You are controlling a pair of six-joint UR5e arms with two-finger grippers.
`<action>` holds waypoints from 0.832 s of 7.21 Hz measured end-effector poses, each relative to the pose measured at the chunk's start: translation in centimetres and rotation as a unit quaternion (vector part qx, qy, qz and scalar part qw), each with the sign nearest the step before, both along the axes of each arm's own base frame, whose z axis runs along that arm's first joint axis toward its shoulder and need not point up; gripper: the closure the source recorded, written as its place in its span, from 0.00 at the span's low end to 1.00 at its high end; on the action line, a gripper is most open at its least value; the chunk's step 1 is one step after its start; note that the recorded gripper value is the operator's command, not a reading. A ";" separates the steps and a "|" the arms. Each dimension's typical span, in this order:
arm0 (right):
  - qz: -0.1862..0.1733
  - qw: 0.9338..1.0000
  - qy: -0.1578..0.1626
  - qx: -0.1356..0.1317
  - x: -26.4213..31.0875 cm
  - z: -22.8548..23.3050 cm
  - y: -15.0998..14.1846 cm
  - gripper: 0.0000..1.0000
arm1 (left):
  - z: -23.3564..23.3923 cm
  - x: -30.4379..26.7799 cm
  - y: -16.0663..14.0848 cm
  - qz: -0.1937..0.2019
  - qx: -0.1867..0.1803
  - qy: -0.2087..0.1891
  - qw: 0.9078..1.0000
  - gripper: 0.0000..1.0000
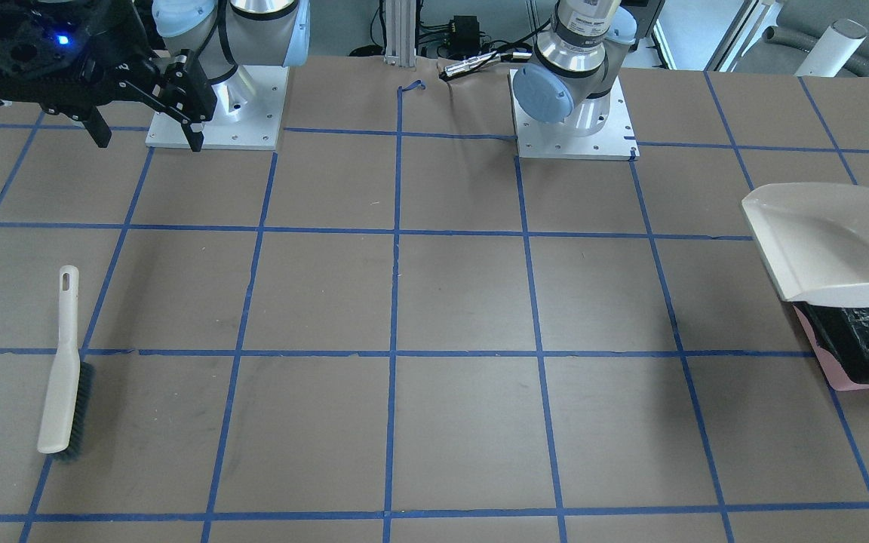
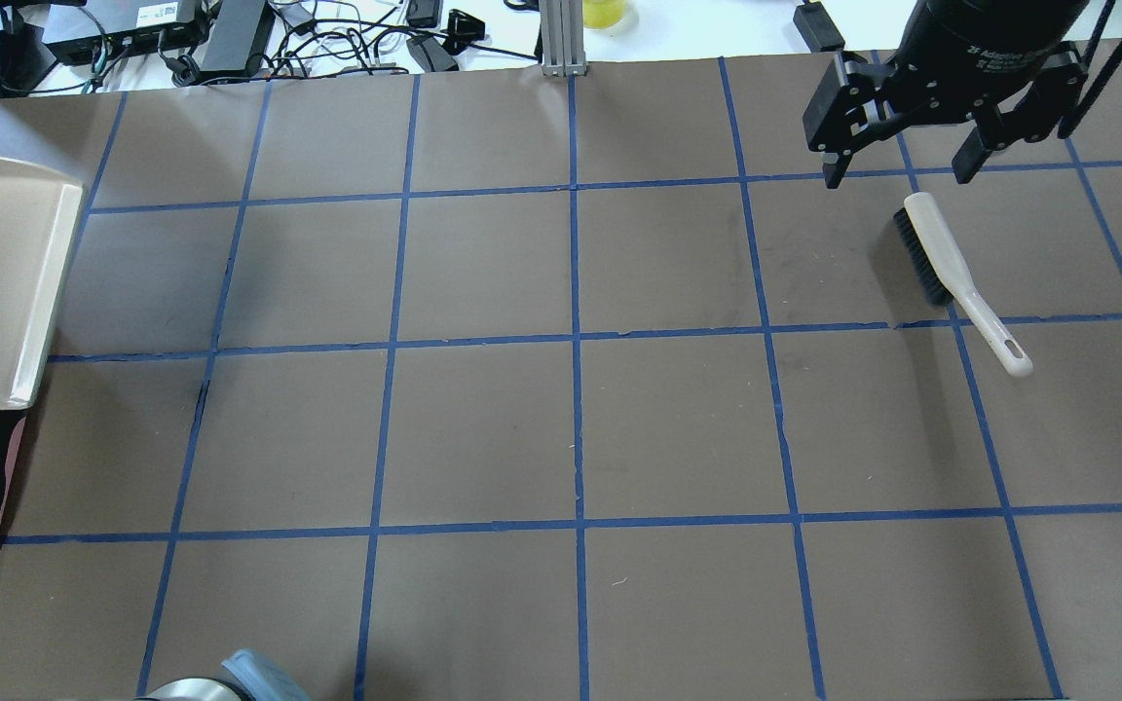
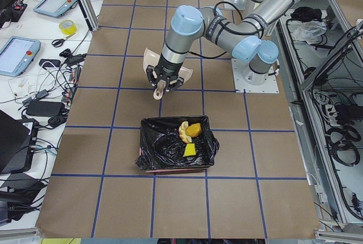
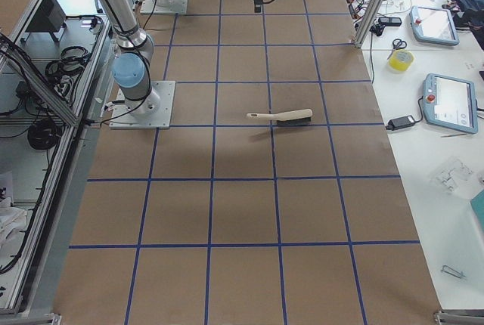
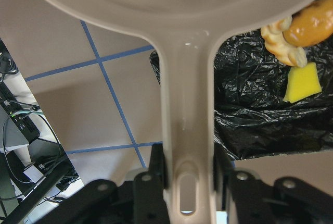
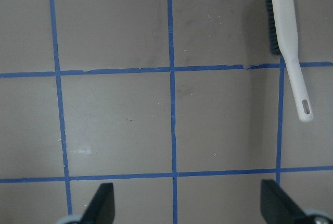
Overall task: Sweep and dump trash into bin
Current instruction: 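Bring the empty dustpan back and lower it onto the table with the left gripper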
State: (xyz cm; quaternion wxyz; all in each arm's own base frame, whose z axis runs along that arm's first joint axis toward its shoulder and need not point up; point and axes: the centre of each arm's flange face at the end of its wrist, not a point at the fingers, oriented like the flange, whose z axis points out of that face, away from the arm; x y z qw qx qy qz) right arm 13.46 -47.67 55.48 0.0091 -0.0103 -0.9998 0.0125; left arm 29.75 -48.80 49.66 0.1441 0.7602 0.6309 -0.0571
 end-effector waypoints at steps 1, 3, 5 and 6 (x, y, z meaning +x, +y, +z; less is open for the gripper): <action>0.000 1.000 0.000 0.000 0.0 0.0 0.0 0.00 | -1.3 -2.2 -1.9 0.020 0.009 0.025 0.999 1.00; -0.001 1.000 0.000 0.000 0.0 0.0 0.0 0.00 | -5.3 -7.5 -6.6 0.064 0.038 0.073 0.994 1.00; -0.001 1.000 0.001 0.000 0.0 0.0 0.0 0.00 | -10.4 -14.1 -11.2 0.090 0.081 0.098 0.988 1.00; 0.000 1.000 0.001 0.000 0.0 0.0 0.0 0.00 | -12.9 -16.9 -13.1 0.093 0.099 0.106 0.985 1.00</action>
